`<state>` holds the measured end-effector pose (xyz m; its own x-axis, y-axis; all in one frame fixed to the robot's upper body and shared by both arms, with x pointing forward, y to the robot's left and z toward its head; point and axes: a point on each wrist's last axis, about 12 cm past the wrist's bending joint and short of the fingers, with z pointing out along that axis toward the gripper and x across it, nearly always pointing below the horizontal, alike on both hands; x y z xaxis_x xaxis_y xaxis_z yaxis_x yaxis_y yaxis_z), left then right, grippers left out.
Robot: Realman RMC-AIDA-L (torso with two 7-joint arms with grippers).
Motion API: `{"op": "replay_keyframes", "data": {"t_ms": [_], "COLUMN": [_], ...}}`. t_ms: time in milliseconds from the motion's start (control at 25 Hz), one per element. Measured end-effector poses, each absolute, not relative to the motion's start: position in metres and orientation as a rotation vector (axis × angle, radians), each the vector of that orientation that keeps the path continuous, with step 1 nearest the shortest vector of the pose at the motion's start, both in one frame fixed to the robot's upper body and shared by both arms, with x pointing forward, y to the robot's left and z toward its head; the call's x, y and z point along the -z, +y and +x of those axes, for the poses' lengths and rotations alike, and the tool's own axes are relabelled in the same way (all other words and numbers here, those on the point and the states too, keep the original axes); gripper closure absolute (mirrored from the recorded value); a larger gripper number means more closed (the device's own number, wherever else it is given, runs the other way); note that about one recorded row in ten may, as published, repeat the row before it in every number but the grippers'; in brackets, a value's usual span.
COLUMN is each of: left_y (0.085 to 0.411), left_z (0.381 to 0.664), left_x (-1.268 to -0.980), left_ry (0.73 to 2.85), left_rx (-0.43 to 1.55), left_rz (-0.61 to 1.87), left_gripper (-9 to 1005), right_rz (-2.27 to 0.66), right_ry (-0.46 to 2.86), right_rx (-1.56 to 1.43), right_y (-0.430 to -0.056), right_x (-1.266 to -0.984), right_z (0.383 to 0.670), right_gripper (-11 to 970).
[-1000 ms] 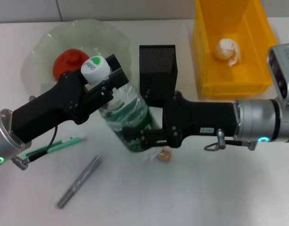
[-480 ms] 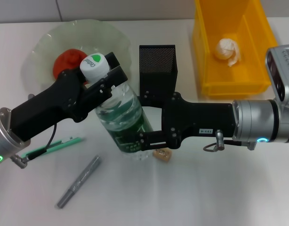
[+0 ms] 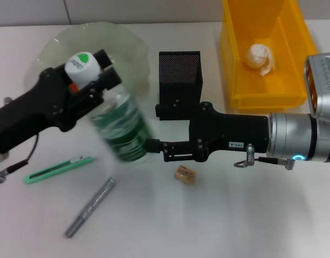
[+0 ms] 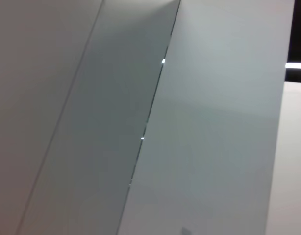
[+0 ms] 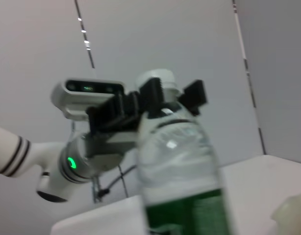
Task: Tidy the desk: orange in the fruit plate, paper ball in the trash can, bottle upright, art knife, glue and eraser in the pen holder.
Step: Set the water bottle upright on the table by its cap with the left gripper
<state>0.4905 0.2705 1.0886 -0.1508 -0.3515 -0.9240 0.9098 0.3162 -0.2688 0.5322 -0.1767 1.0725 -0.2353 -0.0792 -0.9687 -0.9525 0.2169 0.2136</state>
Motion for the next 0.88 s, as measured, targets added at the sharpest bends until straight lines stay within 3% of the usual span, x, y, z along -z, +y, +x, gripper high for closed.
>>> {"op": "replay_keyframes", "data": {"t_ms": [280,880], "left_y": [0.299,0.364], "left_z": [0.488,0.488], "left_x": [-1.096,-1.092], "left_ry": [1.274,1.406], "left_rx": [1.112,0.692], "left_rz": [0.566,0.474], "left_gripper": [557,562], "right_rz": [-1.007,-0.993], "right_ry": [1.557,1.546], "right_rx": [-1.141,-1.151], "right_y": [-0.177,-0.176], "right_x": [-1.071,-1.072], "right_z": [0.533,0.533], "right_gripper": [118,118]}}
